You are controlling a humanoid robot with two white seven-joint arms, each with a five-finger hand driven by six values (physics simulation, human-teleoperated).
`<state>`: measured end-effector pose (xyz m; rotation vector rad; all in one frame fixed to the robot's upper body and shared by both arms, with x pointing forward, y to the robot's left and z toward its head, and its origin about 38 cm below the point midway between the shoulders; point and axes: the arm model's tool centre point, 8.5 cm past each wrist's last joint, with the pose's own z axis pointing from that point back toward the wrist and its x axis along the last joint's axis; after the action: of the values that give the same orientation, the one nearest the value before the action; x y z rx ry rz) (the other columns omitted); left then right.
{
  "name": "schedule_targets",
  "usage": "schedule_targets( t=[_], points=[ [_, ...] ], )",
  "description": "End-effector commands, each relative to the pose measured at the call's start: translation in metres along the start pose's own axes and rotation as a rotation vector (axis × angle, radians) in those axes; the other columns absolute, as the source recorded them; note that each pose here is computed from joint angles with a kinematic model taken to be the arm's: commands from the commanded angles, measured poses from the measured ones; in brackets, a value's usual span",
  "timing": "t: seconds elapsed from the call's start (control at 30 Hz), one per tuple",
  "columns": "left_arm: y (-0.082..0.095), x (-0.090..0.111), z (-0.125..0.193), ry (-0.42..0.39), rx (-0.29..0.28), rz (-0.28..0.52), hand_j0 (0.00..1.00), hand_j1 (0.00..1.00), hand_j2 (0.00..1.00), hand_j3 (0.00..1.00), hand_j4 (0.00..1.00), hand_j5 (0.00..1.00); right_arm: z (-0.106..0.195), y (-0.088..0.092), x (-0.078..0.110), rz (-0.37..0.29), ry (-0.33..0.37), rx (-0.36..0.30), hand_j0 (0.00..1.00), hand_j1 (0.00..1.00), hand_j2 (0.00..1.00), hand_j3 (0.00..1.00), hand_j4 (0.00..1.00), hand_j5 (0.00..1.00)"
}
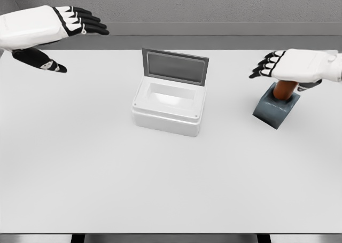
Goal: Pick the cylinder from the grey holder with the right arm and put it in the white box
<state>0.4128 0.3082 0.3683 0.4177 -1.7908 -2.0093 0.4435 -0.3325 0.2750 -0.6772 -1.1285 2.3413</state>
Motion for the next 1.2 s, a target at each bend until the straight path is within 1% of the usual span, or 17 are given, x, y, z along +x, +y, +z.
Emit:
schedule_targets(
  t=[0.0, 0.1, 0.2, 0.27, 0.4, 0.47, 0.53, 0.57, 0.6, 0.63, 0.8, 0.87, 0.93, 1.0, 1.07, 1.13, 1.17],
  points=[
    [0.002, -0.002, 0.002, 0.006, 0.011, 0.006, 1.00, 1.00, 1.00, 1.00, 1.00, 1.00, 0.000, 0.004, -0.001, 0.003, 0.008, 0.017, 1.00, 1.00, 1.00, 1.00, 1.00, 1.00],
    [-0.003, -0.002, -0.001, 0.012, -0.006, -0.006, 1.00, 1.00, 1.00, 1.00, 1.00, 1.00, 0.000, 0.005, -0.001, 0.007, 0.009, 0.022, 1.00, 1.00, 1.00, 1.00, 1.00, 1.00],
    [-0.015, -0.001, -0.007, -0.002, -0.013, 0.024, 1.00, 1.00, 1.00, 1.00, 1.00, 1.00, -0.001, 0.008, -0.001, 0.014, 0.012, 0.038, 0.98, 0.98, 0.98, 0.98, 0.98, 0.98],
    [-0.024, -0.001, -0.011, -0.010, -0.016, 0.048, 1.00, 1.00, 1.00, 1.00, 1.00, 1.00, -0.001, 0.007, 0.000, 0.019, 0.012, 0.036, 0.98, 0.98, 0.98, 0.98, 0.98, 0.98],
    [-0.028, 0.000, -0.013, -0.017, -0.016, 0.059, 1.00, 1.00, 1.00, 1.00, 1.00, 1.00, 0.001, 0.008, -0.001, 0.018, 0.014, 0.040, 0.98, 0.98, 0.98, 0.98, 0.98, 0.98],
    [-0.032, 0.001, -0.016, -0.020, -0.033, 0.056, 1.00, 1.00, 1.00, 1.00, 1.00, 1.00, 0.004, 0.010, -0.003, 0.018, 0.022, 0.047, 0.98, 0.98, 0.98, 0.98, 0.98, 0.98],
    [-0.032, 0.002, -0.016, -0.019, -0.038, 0.048, 1.00, 1.00, 1.00, 1.00, 1.00, 1.00, 0.007, 0.010, -0.005, 0.020, 0.029, 0.049, 0.98, 0.98, 0.98, 0.98, 0.98, 0.98],
    [-0.037, 0.002, -0.016, -0.011, -0.054, 0.042, 1.00, 1.00, 1.00, 1.00, 1.00, 1.00, 0.009, 0.010, -0.005, 0.020, 0.031, 0.050, 0.98, 0.98, 0.98, 0.98, 0.98, 0.98],
    [-0.038, 0.000, -0.016, 0.007, -0.074, 0.014, 1.00, 1.00, 1.00, 1.00, 1.00, 1.00, 0.009, 0.010, -0.006, 0.020, 0.033, 0.050, 0.98, 0.98, 0.98, 0.98, 0.98, 0.98],
    [-0.040, -0.002, -0.016, 0.012, -0.077, 0.017, 1.00, 1.00, 1.00, 1.00, 1.00, 1.00, 0.010, 0.010, -0.006, 0.021, 0.035, 0.052, 0.98, 0.98, 0.98, 0.98, 0.98, 0.98],
    [-0.036, -0.003, -0.014, 0.017, -0.066, 0.015, 1.00, 1.00, 1.00, 1.00, 1.00, 1.00, 0.015, 0.012, -0.010, 0.018, 0.048, 0.060, 0.98, 0.98, 0.98, 0.98, 0.98, 0.98],
    [-0.039, -0.006, -0.013, 0.026, -0.069, 0.028, 1.00, 1.00, 1.00, 1.00, 1.00, 1.00, 0.014, 0.011, -0.011, 0.016, 0.049, 0.055, 0.95, 0.95, 0.95, 0.95, 0.95, 0.95],
    [-0.038, -0.007, -0.008, 0.028, -0.074, 0.036, 1.00, 1.00, 1.00, 1.00, 1.00, 1.00, 0.012, 0.010, -0.010, 0.015, 0.045, 0.051, 0.93, 0.93, 0.93, 0.93, 0.93, 0.93],
    [-0.036, -0.010, 0.002, 0.053, -0.095, 0.024, 1.00, 1.00, 1.00, 1.00, 1.00, 1.00, 0.011, 0.010, -0.008, 0.016, 0.039, 0.049, 0.87, 0.87, 0.87, 0.87, 0.87, 0.87],
    [-0.026, -0.012, 0.022, 0.096, -0.130, -0.016, 1.00, 1.00, 1.00, 1.00, 1.00, 1.00, 0.007, 0.011, -0.006, 0.015, 0.030, 0.052, 0.85, 0.85, 0.85, 0.85, 0.85, 0.85],
    [-0.023, -0.007, 0.023, 0.090, -0.140, -0.037, 1.00, 1.00, 1.00, 1.00, 1.00, 1.00, 0.007, 0.012, -0.006, 0.014, 0.031, 0.052, 0.85, 0.85, 0.85, 0.85, 0.85, 0.85],
    [-0.022, -0.002, 0.020, 0.075, -0.141, -0.046, 1.00, 1.00, 1.00, 1.00, 1.00, 1.00, 0.007, 0.012, -0.005, 0.015, 0.029, 0.053, 0.85, 0.85, 0.85, 0.85, 0.85, 0.85]
  ],
)
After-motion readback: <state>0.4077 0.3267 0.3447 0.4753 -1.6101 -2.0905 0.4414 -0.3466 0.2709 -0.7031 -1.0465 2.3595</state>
